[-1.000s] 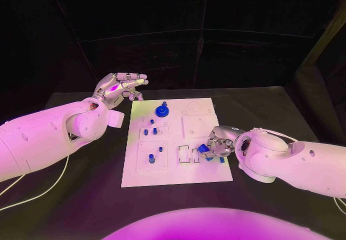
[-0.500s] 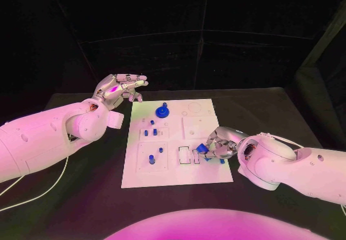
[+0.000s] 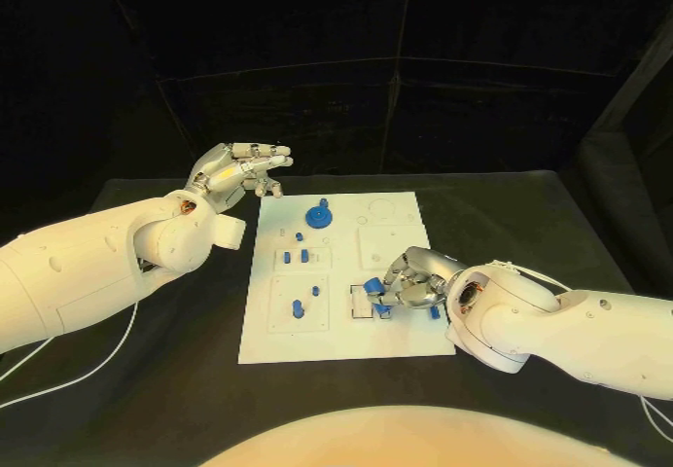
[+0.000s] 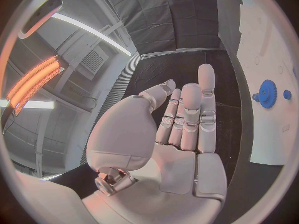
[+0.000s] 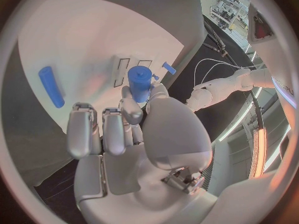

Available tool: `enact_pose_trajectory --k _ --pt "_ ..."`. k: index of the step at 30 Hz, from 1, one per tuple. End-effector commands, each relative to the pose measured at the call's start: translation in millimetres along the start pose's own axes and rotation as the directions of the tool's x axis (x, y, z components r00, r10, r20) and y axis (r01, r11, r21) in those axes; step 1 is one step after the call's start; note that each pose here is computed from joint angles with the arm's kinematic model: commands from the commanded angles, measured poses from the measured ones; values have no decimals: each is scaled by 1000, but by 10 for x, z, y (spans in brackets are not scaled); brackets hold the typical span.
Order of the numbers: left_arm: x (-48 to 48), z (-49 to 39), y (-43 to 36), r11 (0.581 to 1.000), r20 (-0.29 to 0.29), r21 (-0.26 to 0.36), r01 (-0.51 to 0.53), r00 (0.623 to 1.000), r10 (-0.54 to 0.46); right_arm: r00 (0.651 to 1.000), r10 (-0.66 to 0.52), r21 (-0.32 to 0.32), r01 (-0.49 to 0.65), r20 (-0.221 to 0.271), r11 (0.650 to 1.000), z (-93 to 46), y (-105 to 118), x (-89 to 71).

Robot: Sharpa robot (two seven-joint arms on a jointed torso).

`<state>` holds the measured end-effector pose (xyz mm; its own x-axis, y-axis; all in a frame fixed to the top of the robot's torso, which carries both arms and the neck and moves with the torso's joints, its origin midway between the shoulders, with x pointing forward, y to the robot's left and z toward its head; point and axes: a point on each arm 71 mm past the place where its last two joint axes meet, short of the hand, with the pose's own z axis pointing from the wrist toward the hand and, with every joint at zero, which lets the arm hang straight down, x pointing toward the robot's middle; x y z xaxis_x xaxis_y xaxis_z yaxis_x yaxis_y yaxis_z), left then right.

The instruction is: Assemble the parts on the task board

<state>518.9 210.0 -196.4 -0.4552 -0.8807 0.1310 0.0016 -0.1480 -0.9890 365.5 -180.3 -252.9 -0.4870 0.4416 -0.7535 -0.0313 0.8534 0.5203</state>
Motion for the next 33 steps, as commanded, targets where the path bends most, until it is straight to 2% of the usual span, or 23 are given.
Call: enact_pose_trajectory --k 1,19,28,33 --pt "19 9 -14 1000 -14 8 5 1000 -5 1000 10 12 -10 -24 1000 31 26 31" --pt "33 16 -12 1000 -19 9 7 1000 -7 1000 -7 59 8 -13 998 163 108 99" --pt "25 12 -12 1000 -17 8 6 1000 -6 999 -26 54 25 22 998 173 115 76" --pt "22 11 -12 1000 -17 7 6 1000 -6 999 -41 40 40 19 998 159 123 74"
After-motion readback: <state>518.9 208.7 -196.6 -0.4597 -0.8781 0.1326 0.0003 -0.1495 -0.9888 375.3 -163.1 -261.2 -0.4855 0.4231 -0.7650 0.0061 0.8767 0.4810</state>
